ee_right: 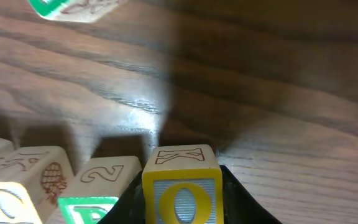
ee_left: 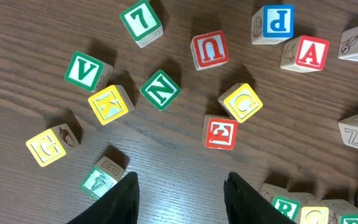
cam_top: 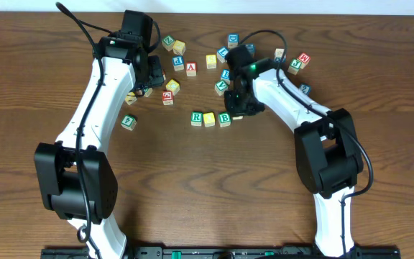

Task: Spell out ROBOT
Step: 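Carry the yellow O block and set it right of B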

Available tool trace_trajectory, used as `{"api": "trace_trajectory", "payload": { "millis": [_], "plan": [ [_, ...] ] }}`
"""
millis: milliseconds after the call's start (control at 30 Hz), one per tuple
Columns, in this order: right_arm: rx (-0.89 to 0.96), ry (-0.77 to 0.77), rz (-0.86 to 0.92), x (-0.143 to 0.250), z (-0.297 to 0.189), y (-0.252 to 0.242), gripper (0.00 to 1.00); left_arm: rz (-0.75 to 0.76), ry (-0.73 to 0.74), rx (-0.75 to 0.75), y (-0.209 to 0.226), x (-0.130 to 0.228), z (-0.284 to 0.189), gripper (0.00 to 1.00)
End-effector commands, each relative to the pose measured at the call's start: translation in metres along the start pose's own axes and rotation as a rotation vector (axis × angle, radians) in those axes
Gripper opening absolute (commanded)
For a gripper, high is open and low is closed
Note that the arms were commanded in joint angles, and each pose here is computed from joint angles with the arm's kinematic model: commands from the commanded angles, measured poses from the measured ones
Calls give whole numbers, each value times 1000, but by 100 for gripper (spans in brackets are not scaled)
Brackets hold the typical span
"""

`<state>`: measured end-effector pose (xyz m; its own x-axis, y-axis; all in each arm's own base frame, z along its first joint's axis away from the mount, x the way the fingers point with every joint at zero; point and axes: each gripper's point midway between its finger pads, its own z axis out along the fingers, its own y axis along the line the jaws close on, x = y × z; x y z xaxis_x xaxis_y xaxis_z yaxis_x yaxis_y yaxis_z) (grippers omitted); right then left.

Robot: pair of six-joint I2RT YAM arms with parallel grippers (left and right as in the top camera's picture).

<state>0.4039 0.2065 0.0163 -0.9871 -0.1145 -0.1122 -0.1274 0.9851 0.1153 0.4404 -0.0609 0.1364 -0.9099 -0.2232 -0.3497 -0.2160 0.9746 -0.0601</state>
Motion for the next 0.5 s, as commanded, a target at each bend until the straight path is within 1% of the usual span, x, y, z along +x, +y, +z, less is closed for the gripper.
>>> {"api": "trace_trajectory", "payload": {
  "millis": [0, 467],
  "plan": [
    [-1, 4, -20, 4, 2, 4, 24, 6, -18, 12, -1, -3, -8, 44],
    [12, 50, -45, 19, 2, 11, 29, 6, -18, 12, -1, -3, -8, 44]
  ]
}}
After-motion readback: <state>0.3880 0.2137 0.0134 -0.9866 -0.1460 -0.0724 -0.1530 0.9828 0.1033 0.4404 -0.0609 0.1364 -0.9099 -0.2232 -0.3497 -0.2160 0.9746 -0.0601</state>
